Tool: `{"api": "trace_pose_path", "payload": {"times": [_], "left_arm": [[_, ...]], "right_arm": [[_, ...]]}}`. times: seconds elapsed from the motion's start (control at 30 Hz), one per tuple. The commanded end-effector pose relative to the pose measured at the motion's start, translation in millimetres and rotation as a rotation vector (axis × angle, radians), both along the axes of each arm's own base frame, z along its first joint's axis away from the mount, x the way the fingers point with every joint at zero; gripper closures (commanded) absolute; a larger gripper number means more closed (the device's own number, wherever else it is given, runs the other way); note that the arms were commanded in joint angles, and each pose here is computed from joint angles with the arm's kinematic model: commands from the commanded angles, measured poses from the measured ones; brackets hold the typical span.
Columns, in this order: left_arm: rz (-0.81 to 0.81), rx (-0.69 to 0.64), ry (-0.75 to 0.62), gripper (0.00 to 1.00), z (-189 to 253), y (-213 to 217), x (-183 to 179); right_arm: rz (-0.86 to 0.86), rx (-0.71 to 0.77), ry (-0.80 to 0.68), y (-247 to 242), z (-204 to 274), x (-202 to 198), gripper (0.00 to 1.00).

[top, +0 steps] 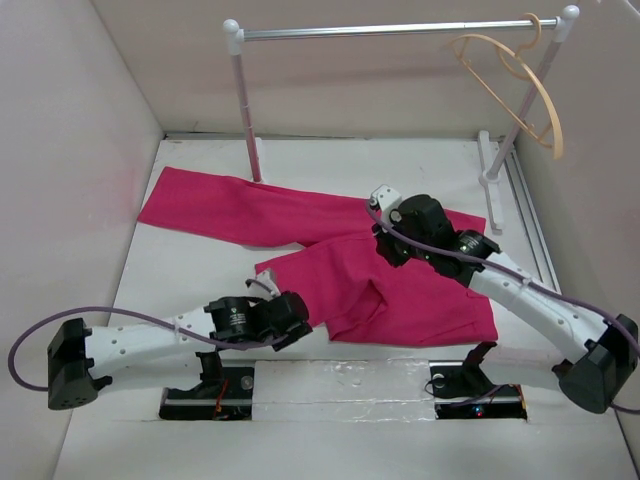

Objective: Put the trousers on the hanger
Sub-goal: Flatten out the trousers at the center of the board.

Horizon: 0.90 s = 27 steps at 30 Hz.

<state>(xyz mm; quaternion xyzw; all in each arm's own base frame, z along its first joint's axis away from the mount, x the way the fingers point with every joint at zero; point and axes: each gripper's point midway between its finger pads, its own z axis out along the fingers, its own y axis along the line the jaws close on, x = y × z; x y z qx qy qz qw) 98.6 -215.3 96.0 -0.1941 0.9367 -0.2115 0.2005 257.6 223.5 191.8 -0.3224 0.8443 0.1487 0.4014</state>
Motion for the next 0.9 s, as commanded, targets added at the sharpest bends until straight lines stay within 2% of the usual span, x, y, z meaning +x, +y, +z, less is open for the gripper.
{"api": "trace_pose_path", "payload": {"times": [0.0, 0.03, 0.1, 0.17, 0.37, 0.43, 0.63, 0.87], "left_arm": [[0.357, -0.091, 0.097, 0.61, -14.3, 4.6, -5.6], [0.434, -0.102, 0.117, 0.60, -20.5, 7.1, -7.7], [0.490, -0.119, 0.136, 0.58, -26.9, 7.9, -12.2], [0.573, -0.156, 0.147, 0.57, -31.4, 9.1, -8.0], [0.784, -0.130, 0.190, 0.57, -64.4, 55.7, -12.1], [0.827, -0.147, 0.203, 0.57, -65.0, 58.3, -11.8], [0.946, -0.157, 0.114, 0.54, -58.4, 73.9, 5.5], [0.994, -0.138, 0.036, 0.51, -53.5, 58.1, 39.7]], "right_arm": [[-0.004, -0.028, -0.044, -17.2, 19.5, -2.2, 0.76], [0.005, -0.025, -0.043, -17.2, 20.1, -4.5, 0.64], [0.054, 0.020, -0.051, -11.7, 27.1, -13.3, 0.61], [0.083, 0.046, -0.045, -9.4, 25.4, -20.8, 0.60], [0.163, 0.107, -0.030, -10.1, 27.0, -51.8, 0.59], [0.177, 0.107, -0.030, -10.0, 27.0, -56.4, 0.59], [0.265, 0.127, -0.026, -9.9, 22.7, -75.3, 0.58], [0.366, 0.129, -0.019, -8.0, 19.7, -95.6, 0.58]]}}
